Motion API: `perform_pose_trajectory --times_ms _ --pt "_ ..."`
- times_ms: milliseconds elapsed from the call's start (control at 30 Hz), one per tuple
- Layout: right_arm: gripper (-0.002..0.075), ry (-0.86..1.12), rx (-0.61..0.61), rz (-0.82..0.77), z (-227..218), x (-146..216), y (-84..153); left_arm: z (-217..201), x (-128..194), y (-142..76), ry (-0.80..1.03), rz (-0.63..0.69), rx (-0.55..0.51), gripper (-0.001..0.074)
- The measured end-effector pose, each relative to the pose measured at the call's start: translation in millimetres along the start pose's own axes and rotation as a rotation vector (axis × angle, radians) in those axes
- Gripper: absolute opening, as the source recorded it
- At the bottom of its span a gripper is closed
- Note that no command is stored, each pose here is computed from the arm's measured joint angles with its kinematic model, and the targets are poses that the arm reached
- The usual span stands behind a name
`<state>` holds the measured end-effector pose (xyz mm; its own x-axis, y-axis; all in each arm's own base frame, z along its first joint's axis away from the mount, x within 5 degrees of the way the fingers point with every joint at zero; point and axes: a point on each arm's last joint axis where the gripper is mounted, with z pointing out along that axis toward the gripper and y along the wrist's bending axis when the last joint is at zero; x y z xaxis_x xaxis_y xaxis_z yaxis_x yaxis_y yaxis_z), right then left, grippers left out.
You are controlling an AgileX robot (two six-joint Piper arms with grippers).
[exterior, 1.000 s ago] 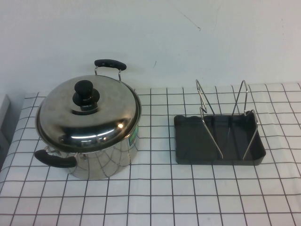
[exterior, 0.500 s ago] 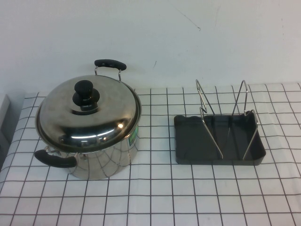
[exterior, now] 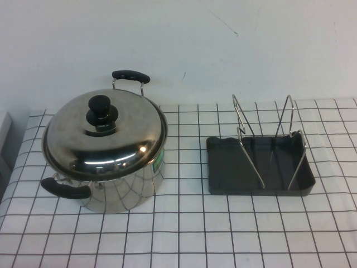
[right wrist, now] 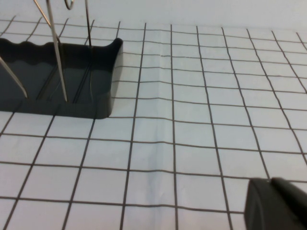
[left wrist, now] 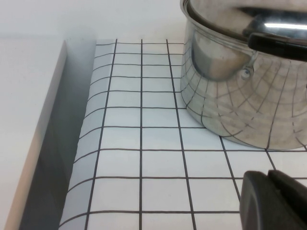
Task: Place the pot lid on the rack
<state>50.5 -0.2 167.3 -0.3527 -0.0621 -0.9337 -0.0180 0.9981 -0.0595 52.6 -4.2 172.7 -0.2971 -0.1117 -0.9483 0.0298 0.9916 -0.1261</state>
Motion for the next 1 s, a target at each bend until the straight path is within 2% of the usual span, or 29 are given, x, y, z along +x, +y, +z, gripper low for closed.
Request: perform_pose_trajectory --times_ms 367,567,800,1000 --pt "-0.0003 0.0 0.005 -0.01 0 0 0 0 -1 1 -0.007 0.026 -0.008 -0.0002" --pt "-0.0003 -0.057 0.024 -0.047 1 -4 -2 -1 -12 0 -0.144 0.038 0.001 -0.0003" --pt "-0.0003 -0.432 0.057 -0.126 -8 -37 -3 -13 -46 -5 -0.539 0.043 0.041 -0.0004" --pt "-0.0003 -0.814 0.059 -0.139 -28 -65 0 -26 -63 -7 -0.775 0.045 0.066 -0.0003"
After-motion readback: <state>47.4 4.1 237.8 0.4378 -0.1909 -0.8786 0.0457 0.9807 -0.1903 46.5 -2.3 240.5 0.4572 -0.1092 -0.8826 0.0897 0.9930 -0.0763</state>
